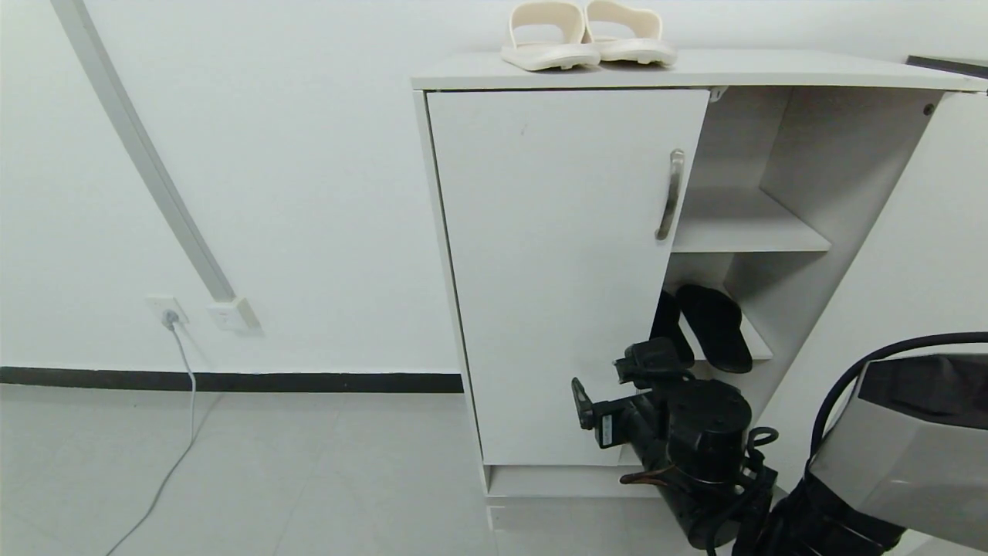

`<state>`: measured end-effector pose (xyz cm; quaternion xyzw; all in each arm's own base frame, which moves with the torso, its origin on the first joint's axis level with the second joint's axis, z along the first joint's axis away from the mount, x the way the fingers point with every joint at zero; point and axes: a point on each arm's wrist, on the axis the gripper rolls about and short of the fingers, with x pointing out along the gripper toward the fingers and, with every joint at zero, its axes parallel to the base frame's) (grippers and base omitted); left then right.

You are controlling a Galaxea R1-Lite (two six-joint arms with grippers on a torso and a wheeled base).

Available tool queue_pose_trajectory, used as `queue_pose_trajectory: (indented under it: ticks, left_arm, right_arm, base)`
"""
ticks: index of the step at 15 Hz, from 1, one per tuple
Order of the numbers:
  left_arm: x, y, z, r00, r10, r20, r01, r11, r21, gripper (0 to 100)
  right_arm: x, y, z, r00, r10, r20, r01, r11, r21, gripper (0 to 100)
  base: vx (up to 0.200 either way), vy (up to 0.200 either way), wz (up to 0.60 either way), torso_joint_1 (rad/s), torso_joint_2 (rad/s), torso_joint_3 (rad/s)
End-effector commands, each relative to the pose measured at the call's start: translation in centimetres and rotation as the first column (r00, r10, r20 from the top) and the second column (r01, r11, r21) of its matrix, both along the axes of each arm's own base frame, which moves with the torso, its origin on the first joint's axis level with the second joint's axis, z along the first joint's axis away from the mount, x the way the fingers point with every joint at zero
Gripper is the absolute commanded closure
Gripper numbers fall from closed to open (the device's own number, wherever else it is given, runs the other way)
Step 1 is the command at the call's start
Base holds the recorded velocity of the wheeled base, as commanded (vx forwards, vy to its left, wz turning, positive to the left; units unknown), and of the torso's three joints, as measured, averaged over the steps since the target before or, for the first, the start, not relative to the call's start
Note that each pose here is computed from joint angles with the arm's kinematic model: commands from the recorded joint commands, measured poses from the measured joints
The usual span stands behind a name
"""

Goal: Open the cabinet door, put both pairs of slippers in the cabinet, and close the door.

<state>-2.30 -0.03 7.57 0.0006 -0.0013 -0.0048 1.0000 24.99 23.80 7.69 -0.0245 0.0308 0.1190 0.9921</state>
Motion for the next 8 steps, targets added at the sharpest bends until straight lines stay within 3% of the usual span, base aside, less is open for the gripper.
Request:
queue_pose_trajectory:
  ticks: [1, 8]
  left_arm:
    - [0.02, 0.0, -0.01, 1.0, 0.0, -0.001, 0.0, 1.0, 0.0, 100]
    - [0.0, 0.0, 0.03, 1.0, 0.0, 0.001, 0.0, 1.0, -0.001, 100]
  right_arm:
    - [-0.02, 0.1, -0.33, 1.0, 0.01, -0.007, -0.01, 1.0, -0.007, 0]
    - [-0.19, 0.32, -0.14, 1.0, 0.02, 0.009, -0.021, 1.0, 0.009, 0]
  base:
    - [0.0, 0.0, 0.0, 0.0, 0.0, 0.0]
    - [0.0, 0.0, 0.0, 0.0, 0.0, 0.0]
